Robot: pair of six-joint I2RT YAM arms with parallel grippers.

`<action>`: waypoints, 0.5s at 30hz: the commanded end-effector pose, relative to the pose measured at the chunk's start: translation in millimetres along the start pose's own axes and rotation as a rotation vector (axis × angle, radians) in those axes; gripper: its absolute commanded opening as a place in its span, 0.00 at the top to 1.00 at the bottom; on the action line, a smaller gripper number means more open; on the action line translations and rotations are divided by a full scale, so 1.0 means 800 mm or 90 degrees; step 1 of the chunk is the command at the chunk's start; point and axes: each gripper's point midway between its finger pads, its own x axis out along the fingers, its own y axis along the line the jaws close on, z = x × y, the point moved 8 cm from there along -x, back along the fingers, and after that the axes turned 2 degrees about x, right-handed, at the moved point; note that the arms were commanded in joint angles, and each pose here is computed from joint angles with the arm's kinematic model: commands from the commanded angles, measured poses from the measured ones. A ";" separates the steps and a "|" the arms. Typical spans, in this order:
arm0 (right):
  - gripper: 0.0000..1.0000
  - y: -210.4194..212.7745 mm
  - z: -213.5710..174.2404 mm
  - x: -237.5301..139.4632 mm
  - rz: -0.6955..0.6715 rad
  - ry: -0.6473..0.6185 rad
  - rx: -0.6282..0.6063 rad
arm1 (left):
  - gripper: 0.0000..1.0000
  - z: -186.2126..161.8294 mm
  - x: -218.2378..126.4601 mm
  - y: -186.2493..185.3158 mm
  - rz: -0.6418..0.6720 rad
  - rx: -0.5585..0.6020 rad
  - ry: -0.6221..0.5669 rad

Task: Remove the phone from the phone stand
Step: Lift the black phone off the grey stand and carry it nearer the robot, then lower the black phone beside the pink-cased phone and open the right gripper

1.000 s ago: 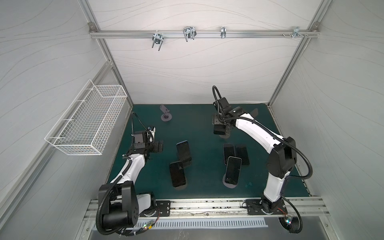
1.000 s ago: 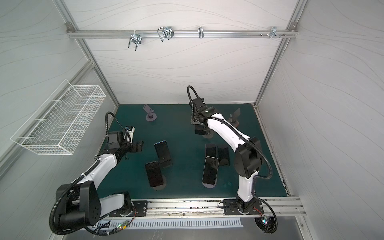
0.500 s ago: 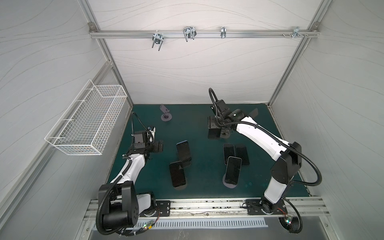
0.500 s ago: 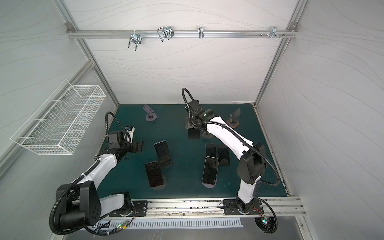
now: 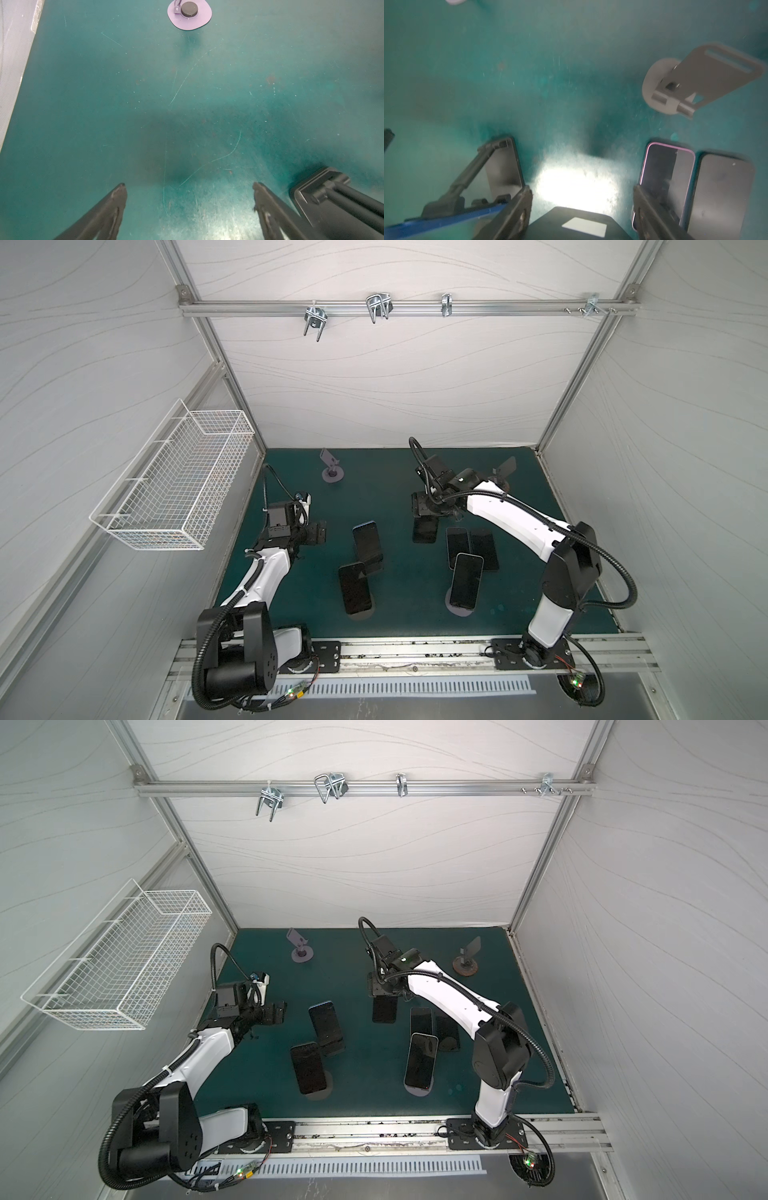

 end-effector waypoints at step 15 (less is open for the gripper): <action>0.26 -0.016 -0.047 0.075 -0.013 0.187 0.023 | 0.03 0.017 -0.003 0.004 0.004 0.014 -0.028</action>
